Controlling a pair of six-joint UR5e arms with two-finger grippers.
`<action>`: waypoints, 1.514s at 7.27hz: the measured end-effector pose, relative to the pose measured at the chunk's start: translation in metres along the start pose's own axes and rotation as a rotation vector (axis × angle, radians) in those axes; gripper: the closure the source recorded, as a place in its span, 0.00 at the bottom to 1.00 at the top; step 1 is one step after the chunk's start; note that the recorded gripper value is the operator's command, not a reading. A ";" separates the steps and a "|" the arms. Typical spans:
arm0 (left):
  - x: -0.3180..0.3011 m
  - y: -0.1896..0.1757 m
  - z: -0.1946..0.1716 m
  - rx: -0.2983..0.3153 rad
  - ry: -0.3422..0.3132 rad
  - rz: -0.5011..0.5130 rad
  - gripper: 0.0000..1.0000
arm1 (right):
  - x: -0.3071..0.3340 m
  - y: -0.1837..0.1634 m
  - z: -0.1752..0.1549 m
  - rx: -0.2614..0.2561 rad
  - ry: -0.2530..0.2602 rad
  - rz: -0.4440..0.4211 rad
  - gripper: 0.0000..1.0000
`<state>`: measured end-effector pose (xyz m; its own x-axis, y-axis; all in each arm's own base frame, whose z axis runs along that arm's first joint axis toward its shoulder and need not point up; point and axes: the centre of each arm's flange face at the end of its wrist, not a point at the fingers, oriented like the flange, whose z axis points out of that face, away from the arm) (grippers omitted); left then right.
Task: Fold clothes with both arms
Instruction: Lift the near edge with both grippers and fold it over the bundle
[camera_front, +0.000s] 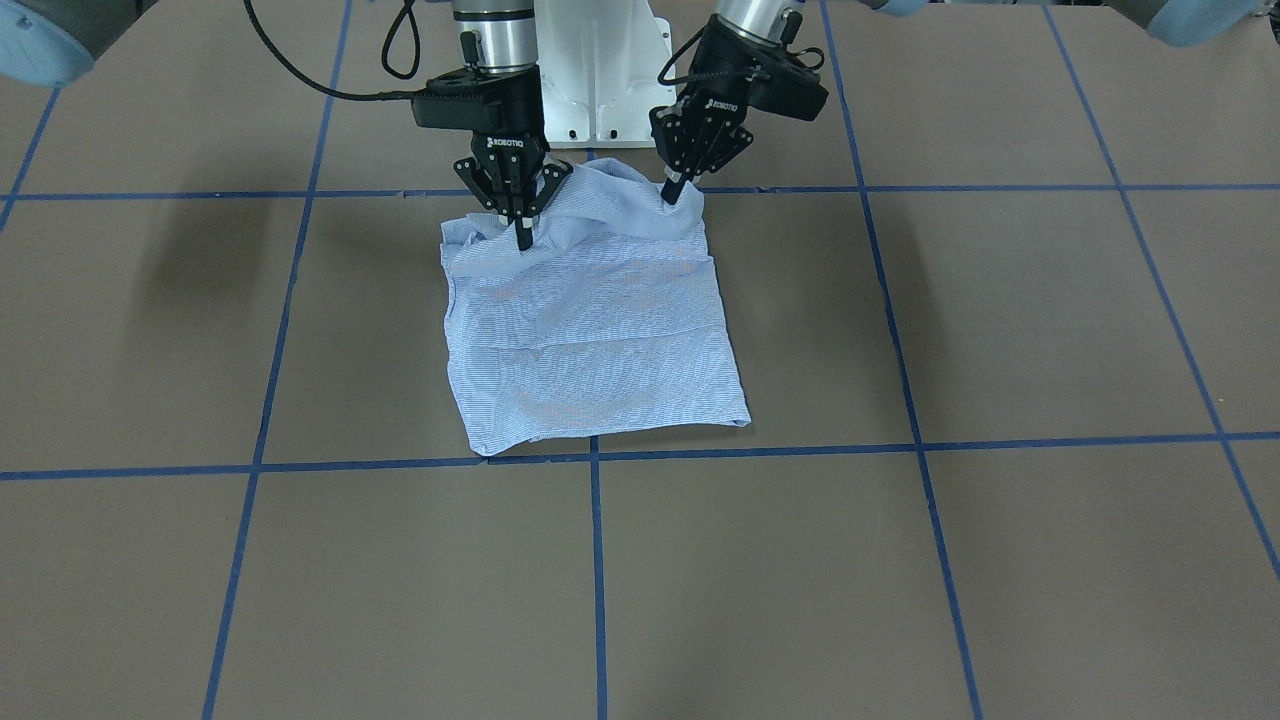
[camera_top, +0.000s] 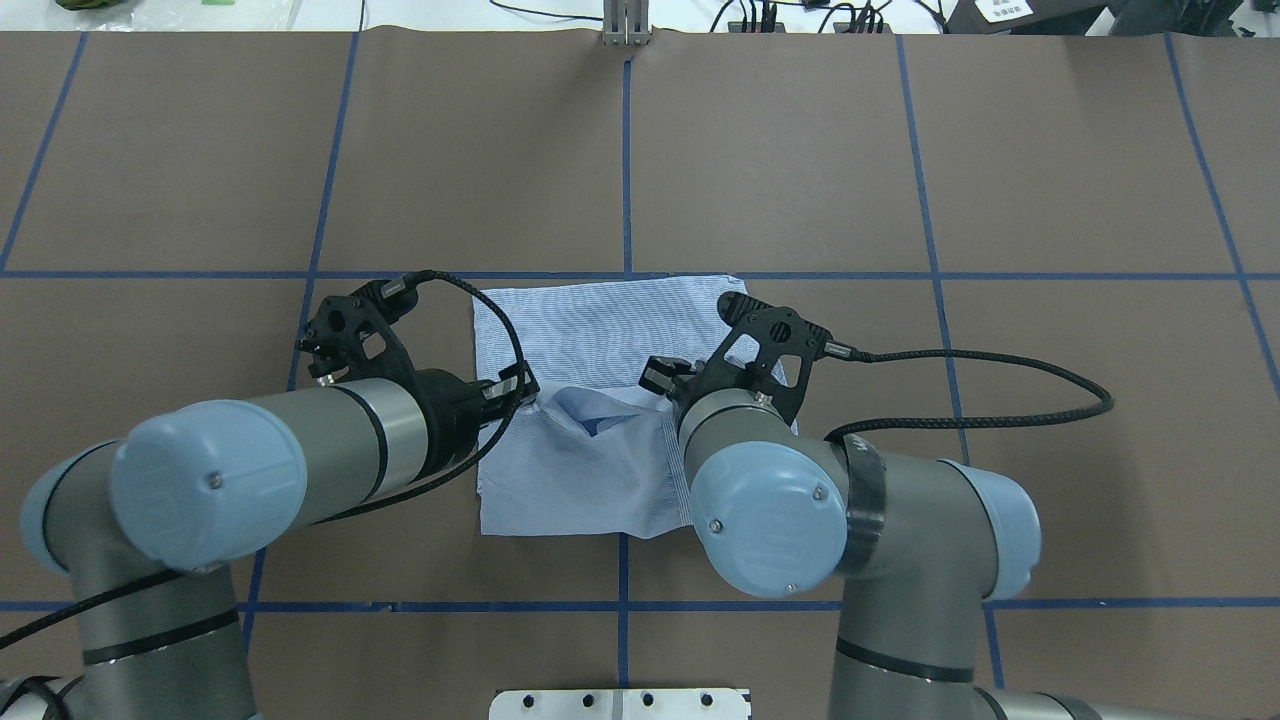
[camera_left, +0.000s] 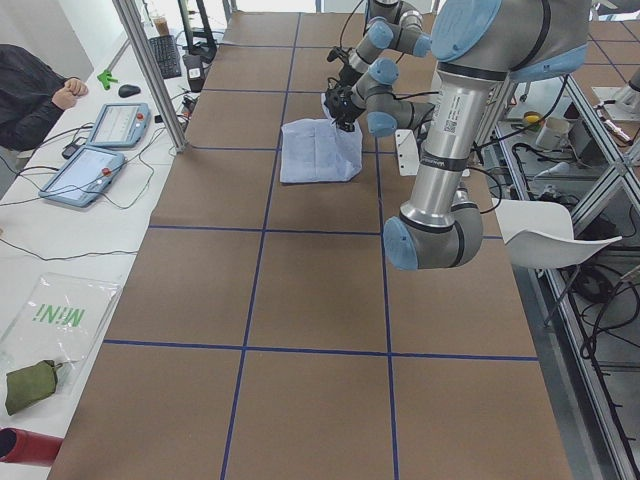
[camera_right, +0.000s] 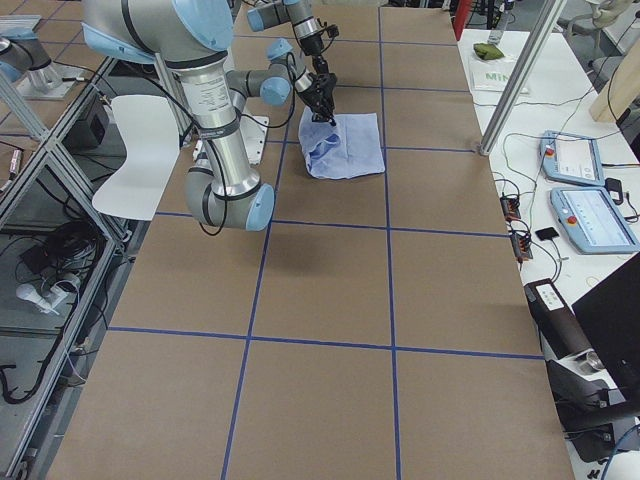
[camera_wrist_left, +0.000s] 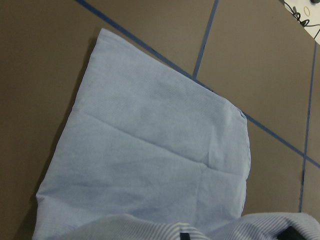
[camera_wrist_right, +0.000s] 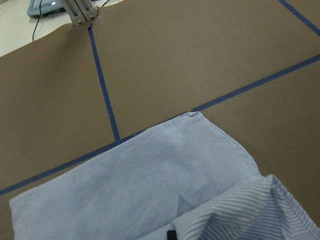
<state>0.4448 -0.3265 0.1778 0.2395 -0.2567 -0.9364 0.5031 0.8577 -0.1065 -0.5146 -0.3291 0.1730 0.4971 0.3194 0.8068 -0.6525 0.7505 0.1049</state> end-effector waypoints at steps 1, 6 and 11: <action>0.002 -0.017 0.012 0.033 -0.015 0.032 1.00 | -0.013 -0.005 0.022 0.022 0.026 -0.006 1.00; -0.019 -0.074 0.130 0.129 -0.107 0.118 1.00 | -0.046 -0.021 0.124 0.061 0.088 -0.011 0.82; -0.036 -0.104 0.152 0.166 -0.101 0.188 0.00 | -0.054 -0.069 0.142 -0.021 0.092 -0.081 0.00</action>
<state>0.5102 -0.4742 0.2731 0.4186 -0.1503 -0.8957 0.5695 0.8116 0.1299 -0.5775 -0.4804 0.2047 0.5988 0.3086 0.7390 -0.5964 0.7877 0.1543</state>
